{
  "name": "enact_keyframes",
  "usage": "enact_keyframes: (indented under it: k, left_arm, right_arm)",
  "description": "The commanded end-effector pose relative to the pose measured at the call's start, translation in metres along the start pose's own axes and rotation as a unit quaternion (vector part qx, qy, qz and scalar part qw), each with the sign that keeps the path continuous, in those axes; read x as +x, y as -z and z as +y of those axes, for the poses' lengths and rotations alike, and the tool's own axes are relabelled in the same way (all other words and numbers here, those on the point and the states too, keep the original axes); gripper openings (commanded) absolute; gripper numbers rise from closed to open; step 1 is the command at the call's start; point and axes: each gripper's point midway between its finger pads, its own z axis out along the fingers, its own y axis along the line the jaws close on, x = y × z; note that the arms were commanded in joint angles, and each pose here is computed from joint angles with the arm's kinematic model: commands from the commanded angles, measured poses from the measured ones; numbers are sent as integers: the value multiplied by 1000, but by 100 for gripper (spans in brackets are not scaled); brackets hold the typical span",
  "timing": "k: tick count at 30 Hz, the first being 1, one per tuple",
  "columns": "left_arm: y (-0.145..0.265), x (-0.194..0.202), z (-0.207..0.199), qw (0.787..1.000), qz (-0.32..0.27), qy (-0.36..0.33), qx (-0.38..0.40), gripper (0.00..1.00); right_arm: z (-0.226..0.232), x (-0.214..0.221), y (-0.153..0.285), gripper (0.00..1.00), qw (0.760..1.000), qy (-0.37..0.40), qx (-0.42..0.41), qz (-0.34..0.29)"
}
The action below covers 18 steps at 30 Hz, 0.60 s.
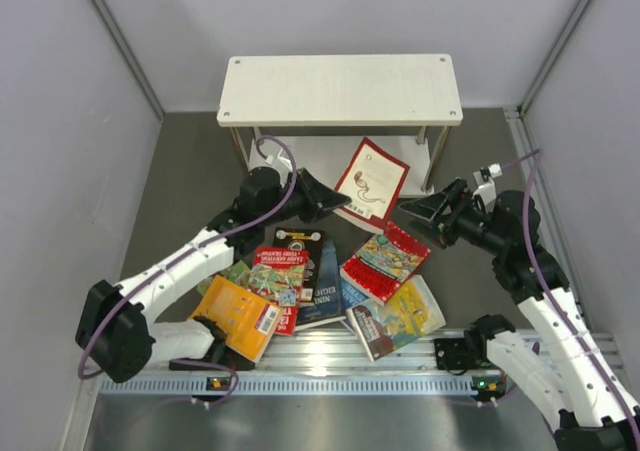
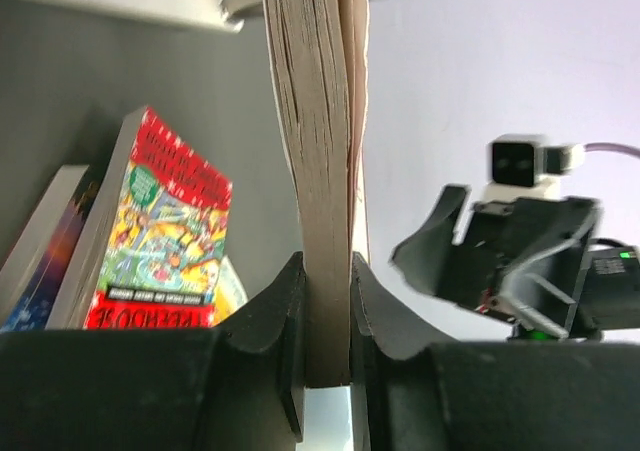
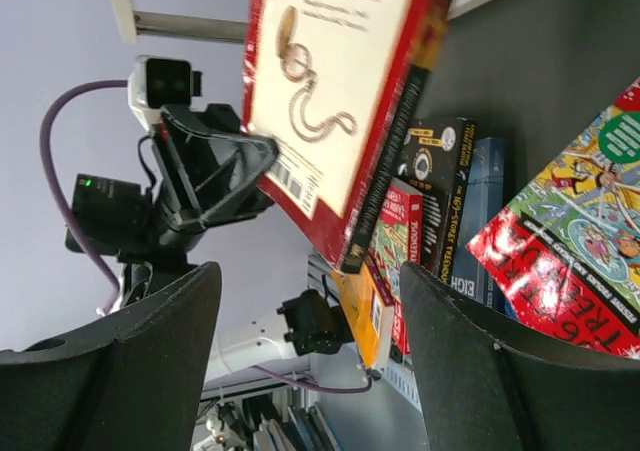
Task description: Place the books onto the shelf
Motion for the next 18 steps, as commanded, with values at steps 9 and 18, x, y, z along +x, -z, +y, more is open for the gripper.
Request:
enact_keyframes:
  k: [9,18]
  left_arm:
    - [-75,-63,14,990,-141,17,-4,0]
    - [-153,-80,34,988,-141,43,-37,0]
  right_arm:
    - [8,-1,12,71,1000,18,-1,3]
    - [1,13,41,71,999,32,17,-3]
